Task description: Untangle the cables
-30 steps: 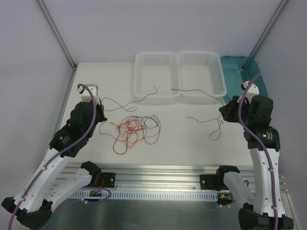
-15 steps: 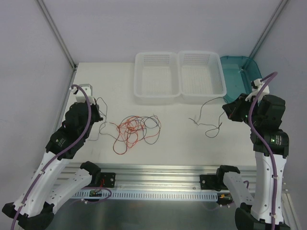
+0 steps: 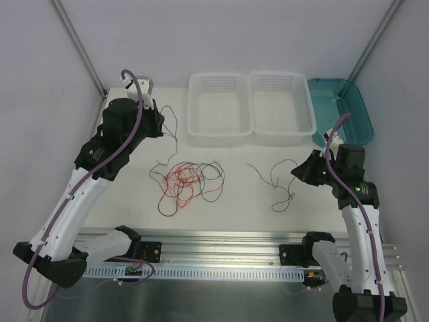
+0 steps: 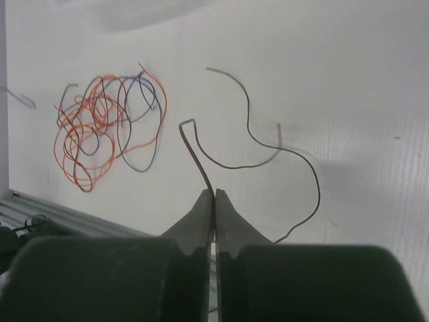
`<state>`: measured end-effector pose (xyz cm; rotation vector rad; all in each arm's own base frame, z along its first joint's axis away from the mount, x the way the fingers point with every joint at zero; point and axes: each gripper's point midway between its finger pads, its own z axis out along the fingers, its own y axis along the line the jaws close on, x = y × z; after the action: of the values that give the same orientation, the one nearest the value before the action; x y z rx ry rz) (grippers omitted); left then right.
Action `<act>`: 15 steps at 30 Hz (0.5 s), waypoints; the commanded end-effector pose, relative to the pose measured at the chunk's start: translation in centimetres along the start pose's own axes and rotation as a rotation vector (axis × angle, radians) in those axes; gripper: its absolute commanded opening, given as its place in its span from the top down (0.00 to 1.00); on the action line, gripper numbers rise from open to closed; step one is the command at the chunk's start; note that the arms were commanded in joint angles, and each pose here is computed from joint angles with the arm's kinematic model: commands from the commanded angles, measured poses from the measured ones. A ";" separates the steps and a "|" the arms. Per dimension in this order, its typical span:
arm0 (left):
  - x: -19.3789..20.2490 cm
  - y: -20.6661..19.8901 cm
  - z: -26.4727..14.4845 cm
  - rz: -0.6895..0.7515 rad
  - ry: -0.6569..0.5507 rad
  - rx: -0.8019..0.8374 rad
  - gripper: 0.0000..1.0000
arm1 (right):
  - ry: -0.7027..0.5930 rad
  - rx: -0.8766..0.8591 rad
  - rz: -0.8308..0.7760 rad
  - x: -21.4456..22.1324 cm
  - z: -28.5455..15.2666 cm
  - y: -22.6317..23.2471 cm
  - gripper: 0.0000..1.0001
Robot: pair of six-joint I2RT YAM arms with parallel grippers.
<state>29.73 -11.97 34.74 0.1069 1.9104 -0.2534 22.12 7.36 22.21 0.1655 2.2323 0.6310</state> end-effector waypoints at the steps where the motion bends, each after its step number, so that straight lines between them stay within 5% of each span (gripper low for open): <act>1: -6.9 -3.1 -0.3 -0.021 -0.149 0.137 1.00 | 0.024 -0.041 0.000 1.3 1.6 0.8 0.99; 9: -17.2 -6.0 2.7 0.033 -0.312 0.183 1.00 | 0.135 -0.038 -0.033 5.8 3.6 0.2 0.99; 15: -18.9 -7.7 8.8 0.085 -0.360 0.192 1.00 | 0.167 -0.038 -0.056 7.1 3.5 -0.1 0.99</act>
<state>40.24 -19.59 49.83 0.2150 1.5798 -0.3972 19.45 10.82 14.94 0.0536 2.4186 0.6888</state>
